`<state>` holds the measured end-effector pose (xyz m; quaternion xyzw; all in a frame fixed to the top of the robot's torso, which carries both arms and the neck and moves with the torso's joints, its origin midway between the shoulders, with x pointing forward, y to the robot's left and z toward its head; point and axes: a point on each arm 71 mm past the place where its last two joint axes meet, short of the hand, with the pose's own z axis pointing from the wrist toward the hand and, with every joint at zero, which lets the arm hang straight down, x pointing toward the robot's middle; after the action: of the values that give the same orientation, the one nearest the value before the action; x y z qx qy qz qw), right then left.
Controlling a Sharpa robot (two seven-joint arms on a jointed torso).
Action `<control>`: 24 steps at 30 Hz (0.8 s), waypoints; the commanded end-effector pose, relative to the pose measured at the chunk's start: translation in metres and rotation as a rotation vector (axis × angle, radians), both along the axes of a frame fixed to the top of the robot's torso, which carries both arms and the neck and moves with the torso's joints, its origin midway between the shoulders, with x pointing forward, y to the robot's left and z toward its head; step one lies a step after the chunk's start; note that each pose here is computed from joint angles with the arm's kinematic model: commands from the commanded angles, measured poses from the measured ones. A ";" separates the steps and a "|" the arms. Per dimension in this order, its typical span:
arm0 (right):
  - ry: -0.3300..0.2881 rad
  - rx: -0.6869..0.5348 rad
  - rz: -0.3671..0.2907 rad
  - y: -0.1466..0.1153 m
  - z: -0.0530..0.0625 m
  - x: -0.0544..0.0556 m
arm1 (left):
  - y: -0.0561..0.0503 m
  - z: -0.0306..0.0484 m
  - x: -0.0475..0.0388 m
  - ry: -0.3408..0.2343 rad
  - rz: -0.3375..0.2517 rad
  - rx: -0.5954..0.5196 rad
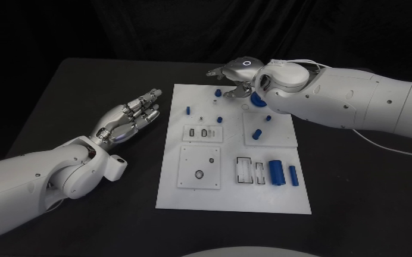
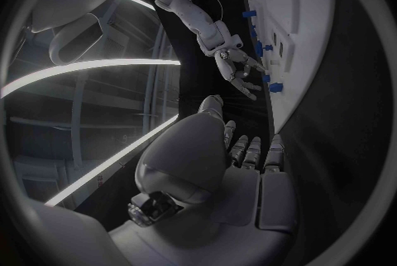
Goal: Assemble the parts on the task board
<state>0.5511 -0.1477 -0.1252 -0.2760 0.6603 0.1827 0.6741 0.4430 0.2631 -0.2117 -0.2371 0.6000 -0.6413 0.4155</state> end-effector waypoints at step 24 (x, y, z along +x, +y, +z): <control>-0.019 0.098 -0.211 -0.112 0.028 -0.048 | 0.006 0.0143 -0.0062 -0.149 -0.033 -0.098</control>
<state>0.5012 -0.2536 -0.0905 -0.1947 0.6337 0.1772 0.7274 0.4406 0.2712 -0.2108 -0.2405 0.5998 -0.6373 0.4198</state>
